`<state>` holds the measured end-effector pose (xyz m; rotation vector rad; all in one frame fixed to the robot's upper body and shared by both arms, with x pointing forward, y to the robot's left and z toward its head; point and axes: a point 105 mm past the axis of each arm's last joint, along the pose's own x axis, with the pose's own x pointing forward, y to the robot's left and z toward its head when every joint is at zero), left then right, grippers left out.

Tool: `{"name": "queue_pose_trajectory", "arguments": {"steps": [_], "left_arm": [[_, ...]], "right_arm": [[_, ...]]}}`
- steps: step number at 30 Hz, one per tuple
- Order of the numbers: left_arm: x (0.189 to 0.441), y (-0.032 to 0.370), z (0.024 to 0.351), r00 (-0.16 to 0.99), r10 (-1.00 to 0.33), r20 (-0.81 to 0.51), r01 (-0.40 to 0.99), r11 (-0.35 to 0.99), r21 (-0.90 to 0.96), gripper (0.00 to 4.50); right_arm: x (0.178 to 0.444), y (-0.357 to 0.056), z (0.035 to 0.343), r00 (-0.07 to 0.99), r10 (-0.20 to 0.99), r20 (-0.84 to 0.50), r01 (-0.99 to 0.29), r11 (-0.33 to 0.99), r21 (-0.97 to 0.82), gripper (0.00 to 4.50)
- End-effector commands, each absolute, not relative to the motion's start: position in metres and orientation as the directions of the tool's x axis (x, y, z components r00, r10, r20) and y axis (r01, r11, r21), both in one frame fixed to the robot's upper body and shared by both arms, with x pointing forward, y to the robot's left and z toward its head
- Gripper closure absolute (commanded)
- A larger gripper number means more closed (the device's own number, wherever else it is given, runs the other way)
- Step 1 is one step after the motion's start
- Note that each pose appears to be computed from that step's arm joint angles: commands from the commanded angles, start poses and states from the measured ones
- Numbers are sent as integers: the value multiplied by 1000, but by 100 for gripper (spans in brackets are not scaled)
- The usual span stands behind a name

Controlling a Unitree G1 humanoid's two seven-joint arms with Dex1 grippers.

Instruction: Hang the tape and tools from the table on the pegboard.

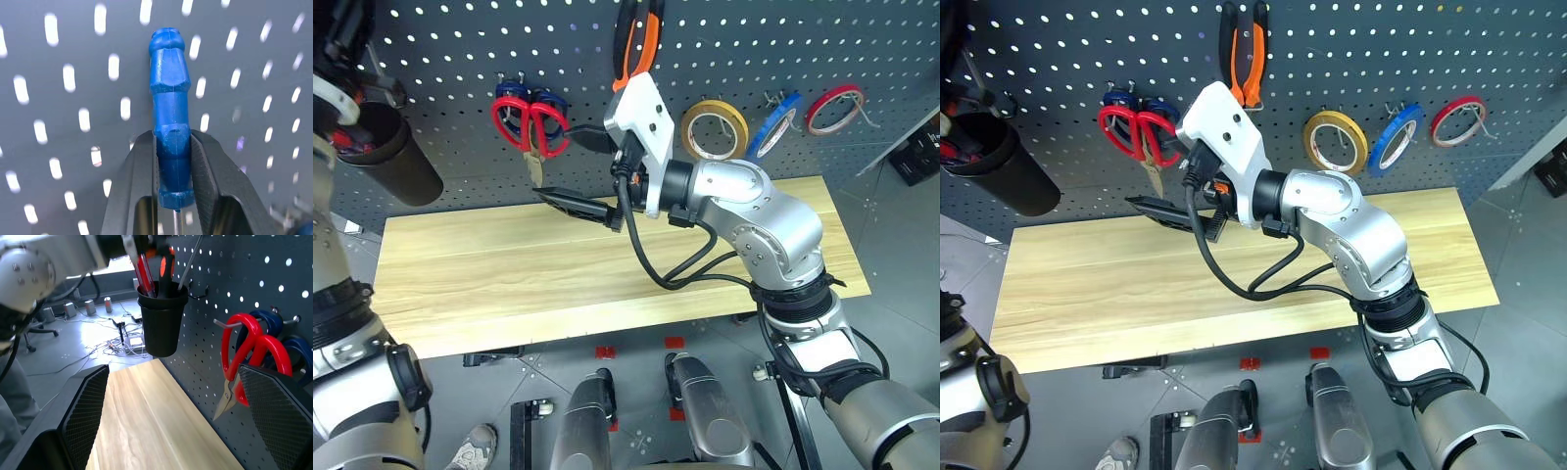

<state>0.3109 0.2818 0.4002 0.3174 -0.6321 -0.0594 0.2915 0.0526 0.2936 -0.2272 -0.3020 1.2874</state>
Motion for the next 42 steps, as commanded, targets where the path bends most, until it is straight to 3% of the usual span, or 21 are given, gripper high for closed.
{"name": "queue_pose_trajectory", "arguments": {"steps": [1,7,16,29,40,42], "left_arm": [[288,288,417,771,-113,627,-137,931,337,390],[278,304,412,781,-48,623,-233,903,362,390],[289,337,384,769,103,631,-362,884,297,390],[294,336,360,768,155,621,-375,896,240,390],[287,331,363,731,166,662,-378,906,190,390],[280,332,364,712,182,678,-393,904,170,317]], "right_arm": [[281,55,310,214,966,143,-885,254,-390,0],[279,57,308,192,971,143,-893,233,-385,0],[274,61,310,165,974,157,-899,214,-382,0],[272,61,312,156,971,181,-905,213,-367,0],[271,61,312,151,971,186,-906,211,-366,0],[272,61,312,153,970,187,-906,213,-365,0]]}}
